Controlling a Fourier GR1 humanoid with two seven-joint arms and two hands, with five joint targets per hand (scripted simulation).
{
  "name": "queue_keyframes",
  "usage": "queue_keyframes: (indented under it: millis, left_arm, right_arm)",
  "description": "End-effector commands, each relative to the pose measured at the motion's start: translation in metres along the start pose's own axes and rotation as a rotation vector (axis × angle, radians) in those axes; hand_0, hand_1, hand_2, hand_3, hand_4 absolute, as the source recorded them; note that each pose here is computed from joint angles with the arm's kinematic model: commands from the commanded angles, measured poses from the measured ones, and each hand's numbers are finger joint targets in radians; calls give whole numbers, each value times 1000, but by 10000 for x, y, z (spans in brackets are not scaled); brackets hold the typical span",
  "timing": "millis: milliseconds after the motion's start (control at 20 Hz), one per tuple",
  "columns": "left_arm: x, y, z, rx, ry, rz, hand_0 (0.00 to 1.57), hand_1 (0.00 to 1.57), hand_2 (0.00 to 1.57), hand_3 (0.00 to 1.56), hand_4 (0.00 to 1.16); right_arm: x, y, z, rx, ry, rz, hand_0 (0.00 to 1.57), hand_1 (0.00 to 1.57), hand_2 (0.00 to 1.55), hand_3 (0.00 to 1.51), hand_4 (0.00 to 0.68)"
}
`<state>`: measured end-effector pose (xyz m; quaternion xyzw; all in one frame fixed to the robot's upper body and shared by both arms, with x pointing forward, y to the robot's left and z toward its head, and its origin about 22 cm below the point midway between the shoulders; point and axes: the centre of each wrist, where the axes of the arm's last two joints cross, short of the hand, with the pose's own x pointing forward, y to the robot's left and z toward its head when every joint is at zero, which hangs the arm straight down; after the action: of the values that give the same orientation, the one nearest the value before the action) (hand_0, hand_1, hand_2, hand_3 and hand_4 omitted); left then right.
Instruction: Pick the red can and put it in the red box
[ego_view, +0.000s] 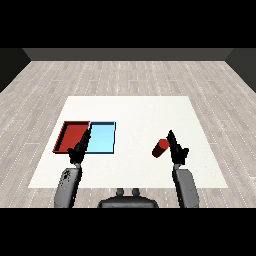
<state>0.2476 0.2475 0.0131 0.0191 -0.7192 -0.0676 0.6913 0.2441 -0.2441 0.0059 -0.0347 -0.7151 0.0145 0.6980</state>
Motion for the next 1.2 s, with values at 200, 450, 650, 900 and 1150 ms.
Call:
queue_keyframes:
  millis: [200,450,650,900,1150]
  left_arm:
    - [-90,58,74,91,38,6,0,0,0,0,0]
    - [-1,24,-16,129,-326,80,0,0,0,0,0]
    - [-202,-46,246,130,-335,89,0,0,0,0,0]
    - [-118,84,133,132,-342,94,0,0,0,0,0]
    - [-94,142,172,119,-354,90,0,0,0,0,0]
  right_arm:
    - [-54,-869,285,9,26,43,0,0,0,0,0]
    - [-90,-845,198,90,-236,-130,0,0,0,0,0]
    - [141,-1158,474,100,-258,-104,0,0,0,0,0]
    - [-196,-1175,334,88,-260,-106,0,0,0,0,0]
    - [-256,-1103,277,64,-261,-120,0,0,0,0,0]
